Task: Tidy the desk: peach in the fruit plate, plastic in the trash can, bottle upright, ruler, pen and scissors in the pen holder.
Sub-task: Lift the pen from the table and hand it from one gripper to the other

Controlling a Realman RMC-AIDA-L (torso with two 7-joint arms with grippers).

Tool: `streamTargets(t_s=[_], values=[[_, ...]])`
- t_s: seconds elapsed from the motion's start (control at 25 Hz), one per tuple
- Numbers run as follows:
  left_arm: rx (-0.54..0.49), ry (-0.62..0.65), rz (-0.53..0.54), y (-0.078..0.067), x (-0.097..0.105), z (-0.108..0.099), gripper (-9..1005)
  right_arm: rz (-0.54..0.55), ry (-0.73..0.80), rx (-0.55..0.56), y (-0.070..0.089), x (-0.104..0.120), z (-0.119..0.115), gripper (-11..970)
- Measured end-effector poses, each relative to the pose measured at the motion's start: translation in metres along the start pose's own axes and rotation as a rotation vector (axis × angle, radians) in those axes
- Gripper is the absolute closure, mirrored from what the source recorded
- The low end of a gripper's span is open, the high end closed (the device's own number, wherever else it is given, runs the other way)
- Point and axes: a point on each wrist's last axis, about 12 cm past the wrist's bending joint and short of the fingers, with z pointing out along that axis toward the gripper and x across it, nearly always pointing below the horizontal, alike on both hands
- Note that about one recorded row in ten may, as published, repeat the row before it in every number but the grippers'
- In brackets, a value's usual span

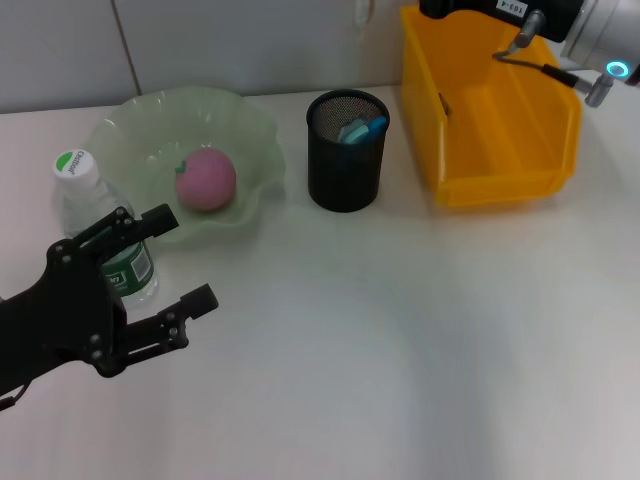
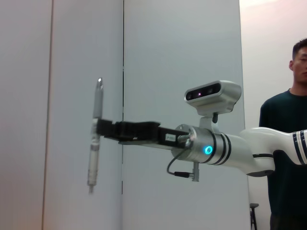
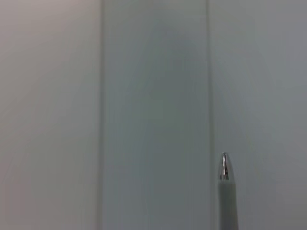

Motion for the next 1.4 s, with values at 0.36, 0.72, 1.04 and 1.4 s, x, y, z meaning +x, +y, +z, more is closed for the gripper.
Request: streamTargets(t_s=[0.36, 0.72, 1.04, 1.4], values=[[-0.018, -0.002, 0.048, -0.008, 0.011, -0.001, 165, -0.591, 0.242, 0.127, -0.02, -0.013, -0.003, 841], [-0.046, -0.01, 0.068, -0.015, 0.018, -0.001, 166, -0.901, 0.276, 0.077, -0.014, -0.019, 0.004, 841], [-0.038, -0.103, 0.046, -0.016, 0.013, 0.007, 166, -0.475, 0.05, 0.08, 0.006, 0.003, -0.021, 842], [-0.028, -0.283, 0.01, -0.007, -0.004, 0.027, 166, -0.143, -0.002, -0.132, 0.048, 0.025, -0.059, 842]])
